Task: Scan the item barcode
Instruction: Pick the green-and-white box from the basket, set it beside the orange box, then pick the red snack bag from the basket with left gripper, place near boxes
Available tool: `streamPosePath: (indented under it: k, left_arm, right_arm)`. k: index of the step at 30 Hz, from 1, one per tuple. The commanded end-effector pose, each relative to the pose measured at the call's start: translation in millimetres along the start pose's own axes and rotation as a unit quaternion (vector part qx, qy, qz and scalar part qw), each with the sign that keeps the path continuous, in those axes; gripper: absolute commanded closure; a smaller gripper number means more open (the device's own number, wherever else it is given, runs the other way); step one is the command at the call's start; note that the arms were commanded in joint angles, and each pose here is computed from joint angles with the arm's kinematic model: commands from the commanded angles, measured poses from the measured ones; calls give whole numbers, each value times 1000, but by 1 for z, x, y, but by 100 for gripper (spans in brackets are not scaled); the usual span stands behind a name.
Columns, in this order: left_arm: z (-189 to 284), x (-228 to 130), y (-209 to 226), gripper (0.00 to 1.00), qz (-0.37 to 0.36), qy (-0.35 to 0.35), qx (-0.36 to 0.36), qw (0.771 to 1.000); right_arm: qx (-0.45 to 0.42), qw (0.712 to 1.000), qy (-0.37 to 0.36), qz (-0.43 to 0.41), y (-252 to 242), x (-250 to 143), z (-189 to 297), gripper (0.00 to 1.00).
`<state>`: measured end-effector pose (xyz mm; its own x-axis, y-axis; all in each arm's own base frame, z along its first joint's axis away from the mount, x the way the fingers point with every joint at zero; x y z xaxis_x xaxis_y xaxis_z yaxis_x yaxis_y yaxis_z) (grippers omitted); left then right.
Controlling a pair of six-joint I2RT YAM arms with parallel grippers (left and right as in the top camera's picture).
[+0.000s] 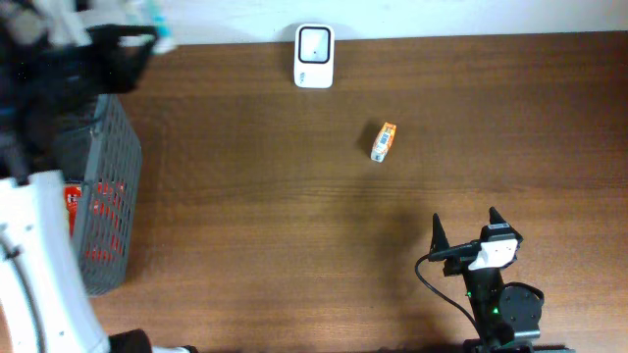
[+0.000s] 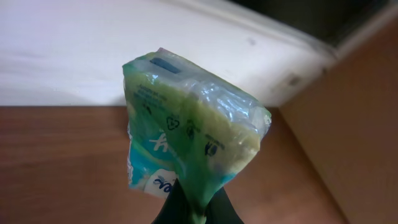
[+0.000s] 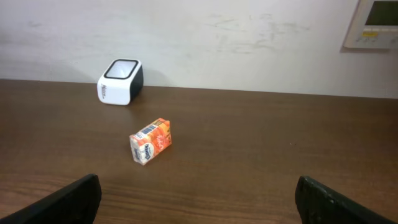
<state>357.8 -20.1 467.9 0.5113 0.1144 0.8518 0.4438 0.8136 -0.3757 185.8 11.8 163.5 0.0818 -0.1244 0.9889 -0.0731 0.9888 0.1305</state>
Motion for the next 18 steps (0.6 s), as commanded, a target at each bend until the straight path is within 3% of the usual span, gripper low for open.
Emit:
streamPosePath:
  k: [1,6,10,13,14,15,18]
  left_arm:
    - [-90,-42,-28,100,9,105,-59,993]
    - [-252,-170,-65,99,-3,301,-96,949]
    - [-321,-250,-74,100,-10,364,-117,924]
    - [-340,-279,-64,70,-3,385,-114,916]
    - [-341,-280,-64,27,-3,385,-114,916]
    - [-343,-278,-64,20,-6,379,-116,918]
    - [-334,-250,-52,22,5,361,-110,926]
  right_arm:
    - [5,1000,2,4,1,-3,0,1]
    - [5,1000,2,3,1,-3,0,1]
    - [5,1000,2,4,1,-3,0,2]
    - [5,1000,2,4,1,-3,0,2]
    - [5,1000,2,3,1,-3,0,2]
    - [5,1000,2,3,1,-2,0,2]
    - [5,1000,2,3,1,-3,0,1]
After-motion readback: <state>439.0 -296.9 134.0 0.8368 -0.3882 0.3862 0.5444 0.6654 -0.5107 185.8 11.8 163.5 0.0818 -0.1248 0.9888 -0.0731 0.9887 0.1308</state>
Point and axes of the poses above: each gripper's point midway between its finger pads, its own z axis back along the fingers, its own y axis along the line the jaws close on, x = y × z, the point moved 6 cm from there along z, back along the fingers, and after that the axes turned 8 degrees about -z, right-handed, at the moved point
